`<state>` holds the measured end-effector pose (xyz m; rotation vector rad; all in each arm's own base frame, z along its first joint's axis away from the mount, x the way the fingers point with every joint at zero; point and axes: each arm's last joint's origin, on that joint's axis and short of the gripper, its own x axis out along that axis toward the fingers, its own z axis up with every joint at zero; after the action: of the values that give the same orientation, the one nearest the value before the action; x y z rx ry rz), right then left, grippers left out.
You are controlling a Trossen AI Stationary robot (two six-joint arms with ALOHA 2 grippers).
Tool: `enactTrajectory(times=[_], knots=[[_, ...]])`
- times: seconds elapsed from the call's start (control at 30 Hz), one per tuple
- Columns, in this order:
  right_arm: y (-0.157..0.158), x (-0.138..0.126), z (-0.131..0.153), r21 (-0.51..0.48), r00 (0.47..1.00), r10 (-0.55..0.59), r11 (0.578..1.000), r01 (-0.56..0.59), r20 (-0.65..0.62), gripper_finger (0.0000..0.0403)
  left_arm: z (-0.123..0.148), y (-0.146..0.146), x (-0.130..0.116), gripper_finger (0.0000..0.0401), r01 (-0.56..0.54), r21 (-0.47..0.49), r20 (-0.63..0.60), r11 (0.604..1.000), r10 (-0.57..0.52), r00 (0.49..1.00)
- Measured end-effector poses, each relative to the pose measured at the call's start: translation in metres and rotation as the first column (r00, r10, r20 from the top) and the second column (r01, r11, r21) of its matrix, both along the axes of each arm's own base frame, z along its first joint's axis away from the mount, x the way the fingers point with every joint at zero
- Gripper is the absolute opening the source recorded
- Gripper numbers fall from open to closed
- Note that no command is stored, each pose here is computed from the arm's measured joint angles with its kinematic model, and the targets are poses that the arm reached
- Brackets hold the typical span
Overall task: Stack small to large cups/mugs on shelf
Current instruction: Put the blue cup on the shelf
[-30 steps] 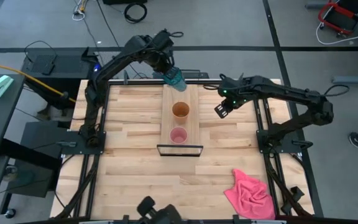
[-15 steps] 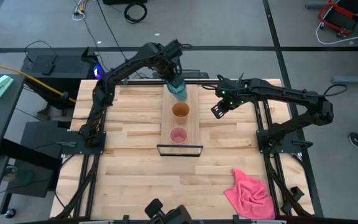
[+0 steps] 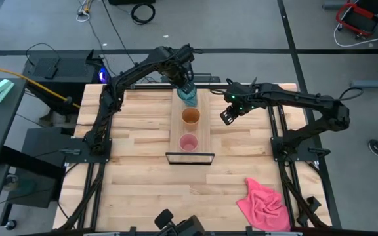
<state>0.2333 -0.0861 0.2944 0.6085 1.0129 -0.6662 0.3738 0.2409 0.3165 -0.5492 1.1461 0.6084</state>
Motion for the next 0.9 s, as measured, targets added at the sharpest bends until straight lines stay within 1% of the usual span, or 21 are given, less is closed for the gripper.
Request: enactTrajectory(times=[0.2,0.4,0.67,0.9], knots=[[-0.0015,0.0050,-0.0030,0.004,1.000,0.008,1.000,-0.008,0.007,0.0072,-0.0002,-0.0002,-0.0004,0.0020,0.018,0.003,-0.007,1.000,-0.018,1.000],[-0.0021,0.0066,-0.0042,0.007,1.000,0.009,1.000,-0.009,0.007,0.0072,0.0003,0.0005,0.0007,0.0019,0.026,0.010,0.005,1.000,-0.026,1.000],[-0.0017,0.0070,-0.0042,0.019,1.000,0.016,1.000,-0.016,0.014,0.0072,0.0006,0.0014,0.0018,0.0065,0.034,0.001,0.028,0.999,-0.034,0.999],[-0.0015,0.0070,-0.0042,0.023,1.000,0.018,1.000,-0.018,0.016,0.0072,0.0006,0.0042,0.0000,0.0088,0.031,0.002,0.028,1.000,-0.031,0.999]])
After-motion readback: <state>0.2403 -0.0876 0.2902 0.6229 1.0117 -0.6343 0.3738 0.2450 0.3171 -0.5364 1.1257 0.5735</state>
